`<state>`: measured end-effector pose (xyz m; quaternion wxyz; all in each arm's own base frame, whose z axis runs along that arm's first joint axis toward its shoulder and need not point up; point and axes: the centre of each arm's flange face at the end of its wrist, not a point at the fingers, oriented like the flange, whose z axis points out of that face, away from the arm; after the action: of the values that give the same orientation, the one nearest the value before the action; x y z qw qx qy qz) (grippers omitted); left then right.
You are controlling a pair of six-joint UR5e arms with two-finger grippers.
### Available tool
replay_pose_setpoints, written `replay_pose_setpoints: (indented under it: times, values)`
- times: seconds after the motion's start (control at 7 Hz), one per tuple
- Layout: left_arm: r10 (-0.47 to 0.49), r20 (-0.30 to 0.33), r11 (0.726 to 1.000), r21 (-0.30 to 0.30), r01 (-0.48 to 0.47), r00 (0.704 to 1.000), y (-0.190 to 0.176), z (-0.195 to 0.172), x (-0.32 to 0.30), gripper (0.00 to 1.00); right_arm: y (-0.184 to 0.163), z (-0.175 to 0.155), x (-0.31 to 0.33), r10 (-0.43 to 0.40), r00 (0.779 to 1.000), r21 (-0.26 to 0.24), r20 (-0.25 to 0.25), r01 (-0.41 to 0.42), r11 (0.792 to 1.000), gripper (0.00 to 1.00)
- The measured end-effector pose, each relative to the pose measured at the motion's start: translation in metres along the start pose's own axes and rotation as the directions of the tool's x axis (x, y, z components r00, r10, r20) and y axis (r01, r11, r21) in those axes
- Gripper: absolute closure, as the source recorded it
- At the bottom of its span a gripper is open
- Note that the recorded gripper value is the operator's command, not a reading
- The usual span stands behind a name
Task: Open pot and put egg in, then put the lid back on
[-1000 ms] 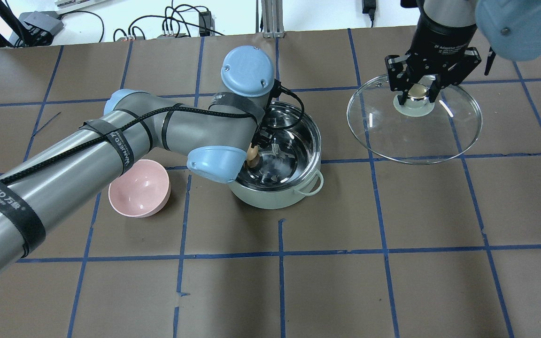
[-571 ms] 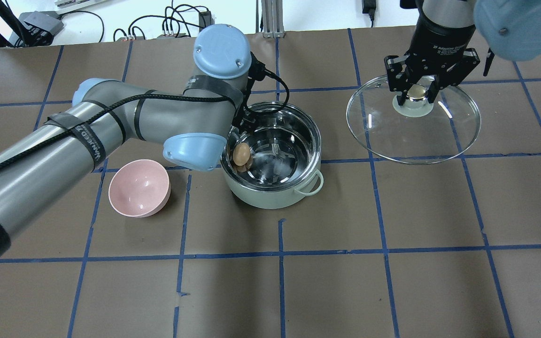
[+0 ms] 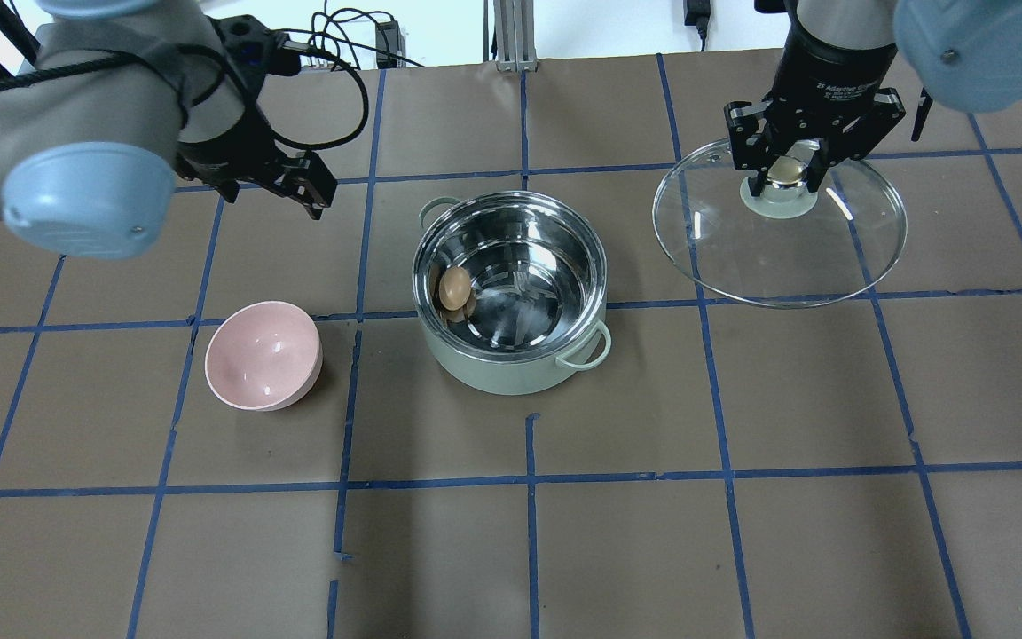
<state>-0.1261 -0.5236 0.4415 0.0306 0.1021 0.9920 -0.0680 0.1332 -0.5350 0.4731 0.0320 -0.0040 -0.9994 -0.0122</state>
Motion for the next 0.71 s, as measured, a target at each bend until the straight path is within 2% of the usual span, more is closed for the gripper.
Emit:
replay_pose_setpoints:
  times: [0.29, 0.57, 0.71]
  values:
    - [-0.032, -0.040, 0.998, -0.048, 0.031, 0.999, 0.026, -0.048, -0.007, 0.00, -0.005, 0.000, -0.036, 0.007, 1.000, 0.057, 0.016, -0.007, 0.998, 0.87]
    - [-0.058, -0.049, 0.994, -0.100, 0.053, 0.997, 0.042, -0.065, -0.007, 0.00, -0.004, 0.007, -0.116, 0.019, 0.998, 0.131, 0.054, -0.026, 0.991, 0.87]
    - [-0.079, -0.046, 0.990, -0.121, 0.073, 0.996, 0.046, -0.067, -0.009, 0.00, 0.001, 0.012, -0.151, 0.032, 0.997, 0.146, 0.071, -0.042, 0.988, 0.88]
